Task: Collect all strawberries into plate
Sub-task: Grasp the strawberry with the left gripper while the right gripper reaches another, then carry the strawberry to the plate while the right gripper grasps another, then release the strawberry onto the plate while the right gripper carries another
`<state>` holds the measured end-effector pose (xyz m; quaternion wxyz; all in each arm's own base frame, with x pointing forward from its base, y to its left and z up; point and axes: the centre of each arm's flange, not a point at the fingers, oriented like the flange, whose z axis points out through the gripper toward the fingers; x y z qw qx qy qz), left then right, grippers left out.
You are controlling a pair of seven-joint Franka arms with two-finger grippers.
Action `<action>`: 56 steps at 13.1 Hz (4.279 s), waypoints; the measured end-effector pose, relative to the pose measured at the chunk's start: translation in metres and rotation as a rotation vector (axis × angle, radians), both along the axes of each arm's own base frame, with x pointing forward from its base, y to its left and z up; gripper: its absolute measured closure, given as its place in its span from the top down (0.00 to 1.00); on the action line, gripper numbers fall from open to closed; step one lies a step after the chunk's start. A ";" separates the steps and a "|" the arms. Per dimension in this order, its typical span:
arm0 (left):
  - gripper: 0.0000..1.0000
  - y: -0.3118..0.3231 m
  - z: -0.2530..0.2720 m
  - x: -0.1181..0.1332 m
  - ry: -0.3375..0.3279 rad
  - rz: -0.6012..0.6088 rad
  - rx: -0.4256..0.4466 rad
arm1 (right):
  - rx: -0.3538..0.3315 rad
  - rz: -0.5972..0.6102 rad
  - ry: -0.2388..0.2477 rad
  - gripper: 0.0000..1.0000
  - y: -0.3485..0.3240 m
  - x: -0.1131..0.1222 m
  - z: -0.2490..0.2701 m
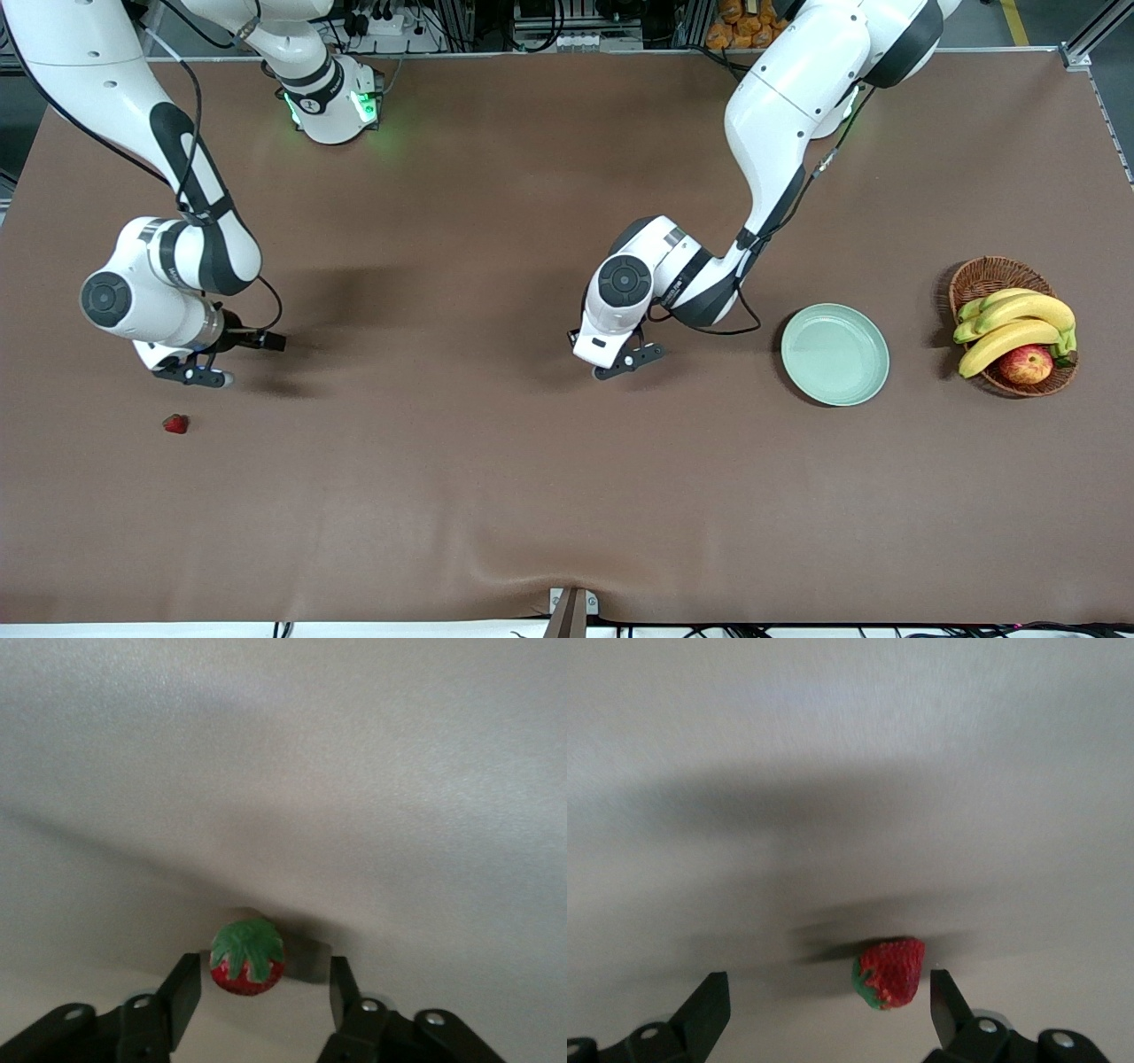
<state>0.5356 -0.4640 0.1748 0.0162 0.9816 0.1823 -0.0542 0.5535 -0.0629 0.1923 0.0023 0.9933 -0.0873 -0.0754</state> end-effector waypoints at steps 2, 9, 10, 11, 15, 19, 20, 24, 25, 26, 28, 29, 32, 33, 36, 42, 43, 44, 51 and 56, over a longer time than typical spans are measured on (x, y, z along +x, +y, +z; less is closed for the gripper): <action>0.65 0.003 -0.002 0.002 -0.012 -0.009 0.015 | 0.000 -0.009 0.005 1.00 -0.005 -0.004 -0.004; 0.32 0.003 0.001 0.005 -0.020 -0.009 0.012 | -0.004 -0.058 -0.016 1.00 -0.032 -0.007 -0.004; 0.32 0.003 0.001 0.005 -0.021 -0.009 0.012 | -0.004 -0.058 -0.019 1.00 -0.032 -0.007 -0.004; 0.32 0.003 0.001 0.005 -0.021 -0.008 0.012 | -0.005 -0.057 -0.021 0.98 -0.032 -0.007 -0.005; 0.32 0.033 0.035 0.037 -0.025 0.045 0.030 | -0.005 -0.056 -0.020 0.89 -0.031 -0.009 -0.011; 0.32 0.104 0.111 0.075 -0.002 0.108 0.076 | -0.006 -0.055 -0.018 0.78 -0.031 -0.009 -0.016; 0.32 0.118 0.120 0.079 0.011 0.104 0.088 | -0.006 -0.055 -0.018 0.73 -0.031 -0.010 -0.016; 0.32 0.167 0.130 0.096 0.046 0.088 0.106 | -0.006 -0.054 -0.018 0.72 -0.030 -0.010 -0.016; 0.32 0.181 0.131 0.100 0.060 0.078 0.108 | -0.005 -0.053 -0.018 0.72 -0.030 -0.010 -0.016; 0.32 0.194 0.132 0.103 0.073 0.064 0.109 | -0.005 -0.053 -0.018 0.72 -0.029 -0.010 -0.016; 0.32 0.215 0.134 0.108 0.085 0.046 0.107 | -0.005 -0.052 -0.016 0.68 -0.029 -0.010 -0.017; 0.32 0.225 0.136 0.111 0.086 0.033 0.103 | -0.004 -0.052 -0.016 0.68 -0.029 -0.010 -0.017; 0.32 0.262 0.139 0.116 0.097 -0.026 0.093 | -0.004 -0.051 -0.015 0.52 -0.028 -0.010 -0.017; 0.32 0.276 0.139 0.117 0.102 -0.044 0.088 | -0.004 -0.051 -0.014 0.49 -0.028 -0.010 -0.017; 0.32 0.311 0.138 0.119 0.116 -0.067 0.077 | -0.003 -0.051 -0.014 0.36 -0.028 -0.010 -0.017; 0.32 0.346 0.111 0.111 0.162 -0.077 0.068 | 0.008 0.006 -0.032 0.36 -0.022 -0.006 -0.003; 0.32 0.355 0.102 0.109 0.163 -0.086 0.062 | 0.015 0.031 -0.035 0.36 -0.017 -0.004 0.005; 0.32 0.365 0.091 0.106 0.156 -0.094 0.052 | 0.026 0.057 -0.036 0.36 -0.006 -0.002 0.015; 0.32 0.388 0.015 0.063 0.128 -0.111 0.018 | 0.102 0.362 -0.180 0.36 0.183 0.021 0.108; 0.72 0.396 0.021 0.068 0.104 -0.098 0.017 | 0.143 0.411 -0.282 0.36 0.319 0.025 0.160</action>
